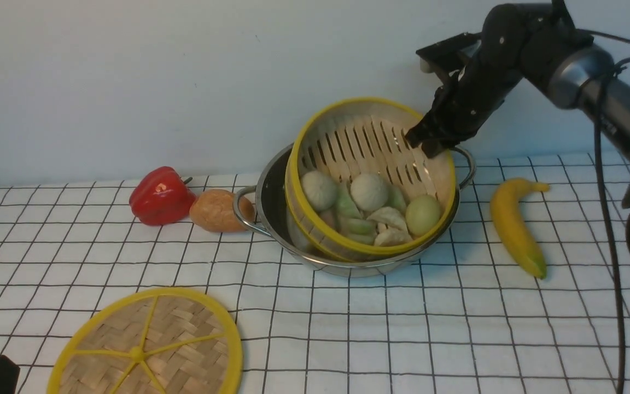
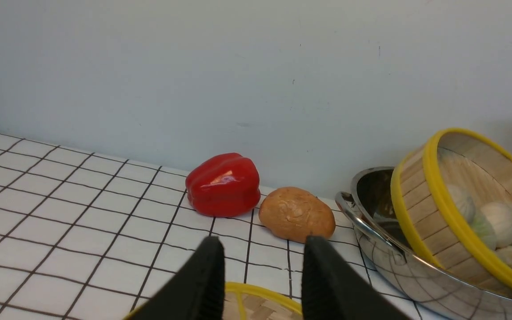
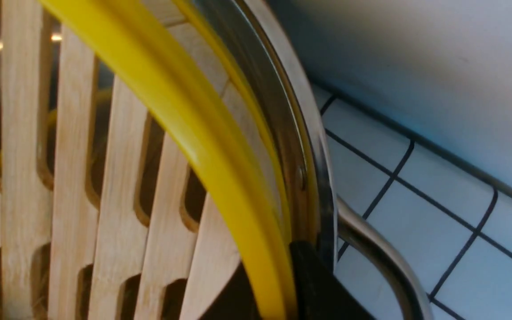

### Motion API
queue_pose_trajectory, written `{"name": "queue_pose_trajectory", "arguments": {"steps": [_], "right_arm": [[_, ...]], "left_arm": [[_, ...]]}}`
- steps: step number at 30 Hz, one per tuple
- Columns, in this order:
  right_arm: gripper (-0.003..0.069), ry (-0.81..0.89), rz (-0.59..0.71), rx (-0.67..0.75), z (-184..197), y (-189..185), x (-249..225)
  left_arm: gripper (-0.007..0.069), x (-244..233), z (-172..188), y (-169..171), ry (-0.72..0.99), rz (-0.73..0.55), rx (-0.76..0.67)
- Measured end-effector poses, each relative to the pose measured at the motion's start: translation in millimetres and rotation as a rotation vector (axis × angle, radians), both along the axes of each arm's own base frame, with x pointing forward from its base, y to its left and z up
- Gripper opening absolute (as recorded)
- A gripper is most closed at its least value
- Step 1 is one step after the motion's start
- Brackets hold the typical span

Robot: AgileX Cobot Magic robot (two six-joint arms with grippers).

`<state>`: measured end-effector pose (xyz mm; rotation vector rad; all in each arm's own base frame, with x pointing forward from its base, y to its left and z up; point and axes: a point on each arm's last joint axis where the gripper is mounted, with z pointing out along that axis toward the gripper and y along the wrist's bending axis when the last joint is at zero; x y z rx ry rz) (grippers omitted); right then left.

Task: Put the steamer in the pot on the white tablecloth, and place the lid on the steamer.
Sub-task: 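Place the bamboo steamer basket of food into the steel pot with the right gripper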

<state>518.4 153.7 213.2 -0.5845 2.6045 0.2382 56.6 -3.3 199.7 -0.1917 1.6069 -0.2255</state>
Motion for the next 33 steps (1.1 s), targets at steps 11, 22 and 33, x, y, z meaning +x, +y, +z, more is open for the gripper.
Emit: {"name": "queue_pose_trajectory", "arguments": {"steps": [11,22,33], "right_arm": [[0.0058,-0.003,0.014,-0.001,-2,1,1],[0.0223,-0.019,0.102,0.031,-9,7,3],[0.0441,-0.048,0.120,0.053,0,9,4]], "left_arm": [[0.0243,0,0,0,0.000,0.000,0.000],[0.0243,0,0,0,0.000,0.000,0.000],[0.0243,0,0,0,0.000,0.000,0.000]]}}
